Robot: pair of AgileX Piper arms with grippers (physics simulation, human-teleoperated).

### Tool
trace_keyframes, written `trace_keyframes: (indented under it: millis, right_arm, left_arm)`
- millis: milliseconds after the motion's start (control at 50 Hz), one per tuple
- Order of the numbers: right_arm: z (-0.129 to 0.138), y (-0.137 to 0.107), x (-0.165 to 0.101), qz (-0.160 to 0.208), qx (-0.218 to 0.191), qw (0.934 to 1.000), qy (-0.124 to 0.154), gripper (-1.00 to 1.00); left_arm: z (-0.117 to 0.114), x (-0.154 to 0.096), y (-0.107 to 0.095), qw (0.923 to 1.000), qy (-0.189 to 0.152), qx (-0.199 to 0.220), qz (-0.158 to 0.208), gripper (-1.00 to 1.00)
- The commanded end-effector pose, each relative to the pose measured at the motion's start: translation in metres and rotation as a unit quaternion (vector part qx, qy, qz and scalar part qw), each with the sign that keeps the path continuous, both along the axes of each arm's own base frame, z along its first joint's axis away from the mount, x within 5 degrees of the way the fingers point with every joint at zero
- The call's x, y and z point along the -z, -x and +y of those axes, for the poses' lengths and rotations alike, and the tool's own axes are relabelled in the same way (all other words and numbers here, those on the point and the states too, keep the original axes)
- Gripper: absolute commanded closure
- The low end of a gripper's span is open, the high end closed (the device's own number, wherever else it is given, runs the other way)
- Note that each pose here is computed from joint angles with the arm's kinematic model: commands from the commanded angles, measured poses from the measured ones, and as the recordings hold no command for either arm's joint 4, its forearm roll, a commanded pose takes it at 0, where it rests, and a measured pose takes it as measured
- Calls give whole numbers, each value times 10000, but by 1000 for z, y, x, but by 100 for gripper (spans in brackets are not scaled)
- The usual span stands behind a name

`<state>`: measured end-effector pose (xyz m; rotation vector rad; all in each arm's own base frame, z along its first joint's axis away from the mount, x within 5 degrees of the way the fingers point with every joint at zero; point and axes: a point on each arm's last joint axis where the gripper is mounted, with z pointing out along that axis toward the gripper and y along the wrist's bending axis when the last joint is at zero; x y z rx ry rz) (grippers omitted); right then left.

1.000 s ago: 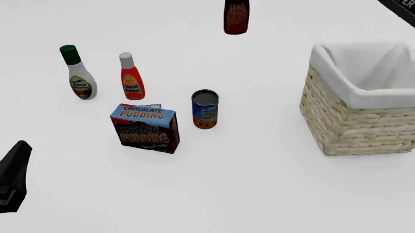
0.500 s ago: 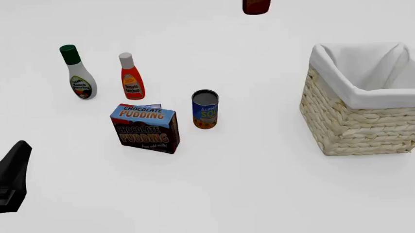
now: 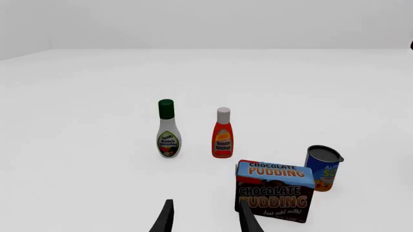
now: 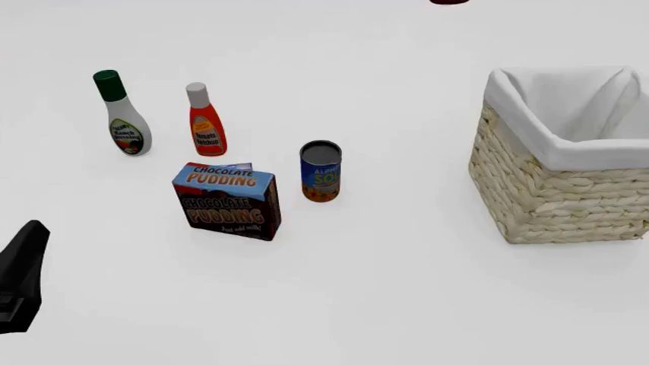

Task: Pick the bbq sauce and place it in the basket.

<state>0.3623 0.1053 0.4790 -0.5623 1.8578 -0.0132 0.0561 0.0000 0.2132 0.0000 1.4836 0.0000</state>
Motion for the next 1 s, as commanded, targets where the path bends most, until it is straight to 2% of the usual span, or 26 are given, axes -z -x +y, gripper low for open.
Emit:
trace_keyframes:
  millis: [20,580,800,1000]
  right_arm:
    - [-26,18,-6,-93,308,9994,-96,100]
    - [-82,54,2,-100,1080,9940,-123,100]
    - [-98,62,13,-71,1326,9911,-105,100]
    - [-113,66,35,44,1597,9871,-115,100]
  left_arm:
    - [0,0,0,10000,0,0,0,-100]
    - [0,0,0,10000,0,0,0,-100]
    - [0,0,0,10000,0,0,0,-100]
    - [0,0,0,10000,0,0,0,-100]
